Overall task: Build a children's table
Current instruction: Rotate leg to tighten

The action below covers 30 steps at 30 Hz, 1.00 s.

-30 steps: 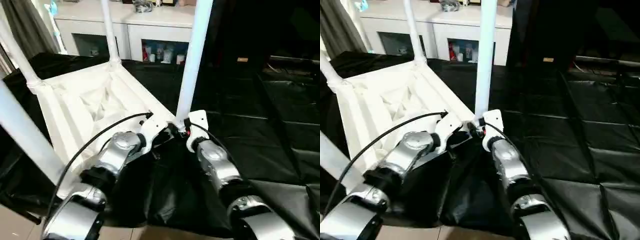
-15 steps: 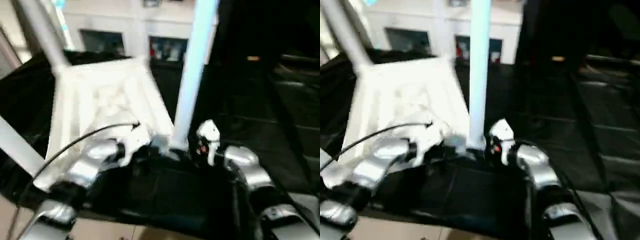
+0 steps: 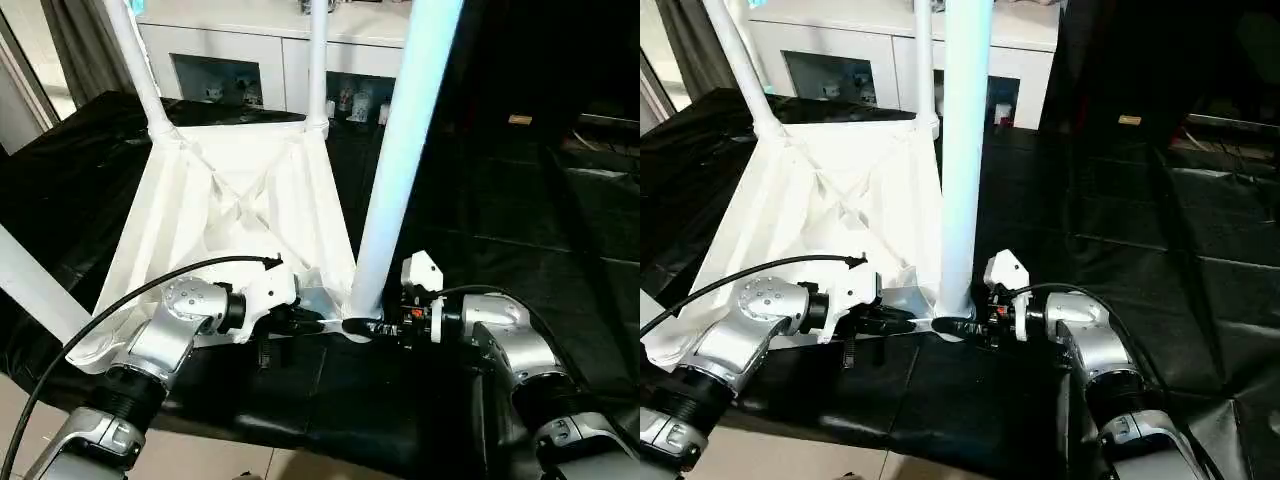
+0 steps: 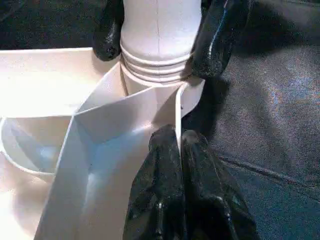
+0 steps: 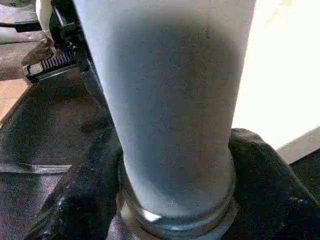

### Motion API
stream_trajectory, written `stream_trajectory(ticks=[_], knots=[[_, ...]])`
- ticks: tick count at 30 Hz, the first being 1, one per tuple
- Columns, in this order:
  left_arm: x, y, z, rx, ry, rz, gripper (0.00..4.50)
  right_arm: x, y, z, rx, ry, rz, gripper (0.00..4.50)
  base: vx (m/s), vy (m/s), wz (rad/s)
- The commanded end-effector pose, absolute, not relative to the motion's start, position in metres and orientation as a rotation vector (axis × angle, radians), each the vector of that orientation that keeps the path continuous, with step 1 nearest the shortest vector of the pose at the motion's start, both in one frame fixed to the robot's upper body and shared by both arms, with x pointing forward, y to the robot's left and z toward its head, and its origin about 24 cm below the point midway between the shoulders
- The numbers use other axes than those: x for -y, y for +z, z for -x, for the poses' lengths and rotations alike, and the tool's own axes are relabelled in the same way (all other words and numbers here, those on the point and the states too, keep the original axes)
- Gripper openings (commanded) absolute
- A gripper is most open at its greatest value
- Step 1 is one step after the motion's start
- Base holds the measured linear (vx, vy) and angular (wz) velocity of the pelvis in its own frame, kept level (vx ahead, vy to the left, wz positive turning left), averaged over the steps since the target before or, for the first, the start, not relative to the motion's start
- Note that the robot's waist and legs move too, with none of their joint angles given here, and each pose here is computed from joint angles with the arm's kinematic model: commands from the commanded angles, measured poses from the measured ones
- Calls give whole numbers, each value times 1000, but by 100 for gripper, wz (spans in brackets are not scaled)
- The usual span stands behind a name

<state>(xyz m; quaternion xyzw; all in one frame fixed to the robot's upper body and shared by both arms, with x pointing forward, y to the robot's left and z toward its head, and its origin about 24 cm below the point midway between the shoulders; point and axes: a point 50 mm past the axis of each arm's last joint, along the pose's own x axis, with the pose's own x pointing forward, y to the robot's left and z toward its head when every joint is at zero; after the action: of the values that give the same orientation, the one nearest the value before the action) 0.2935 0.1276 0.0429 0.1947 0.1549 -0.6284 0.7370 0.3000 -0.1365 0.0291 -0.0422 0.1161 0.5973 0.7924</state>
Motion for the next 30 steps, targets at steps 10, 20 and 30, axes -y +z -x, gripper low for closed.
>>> stream_trajectory(ticks=[10,20,30], knots=[[-122,35,-286,-378,-1441,-411,0,132,25,-296,-280,1309,67,269,0,0,0],[-124,25,-301,-434,-1232,-382,0,123,6,-316,-321,916,106,269,0,0,0],[-110,15,-334,-498,-776,-305,0,97,-6,-333,-388,421,23,267,0,0,0]])
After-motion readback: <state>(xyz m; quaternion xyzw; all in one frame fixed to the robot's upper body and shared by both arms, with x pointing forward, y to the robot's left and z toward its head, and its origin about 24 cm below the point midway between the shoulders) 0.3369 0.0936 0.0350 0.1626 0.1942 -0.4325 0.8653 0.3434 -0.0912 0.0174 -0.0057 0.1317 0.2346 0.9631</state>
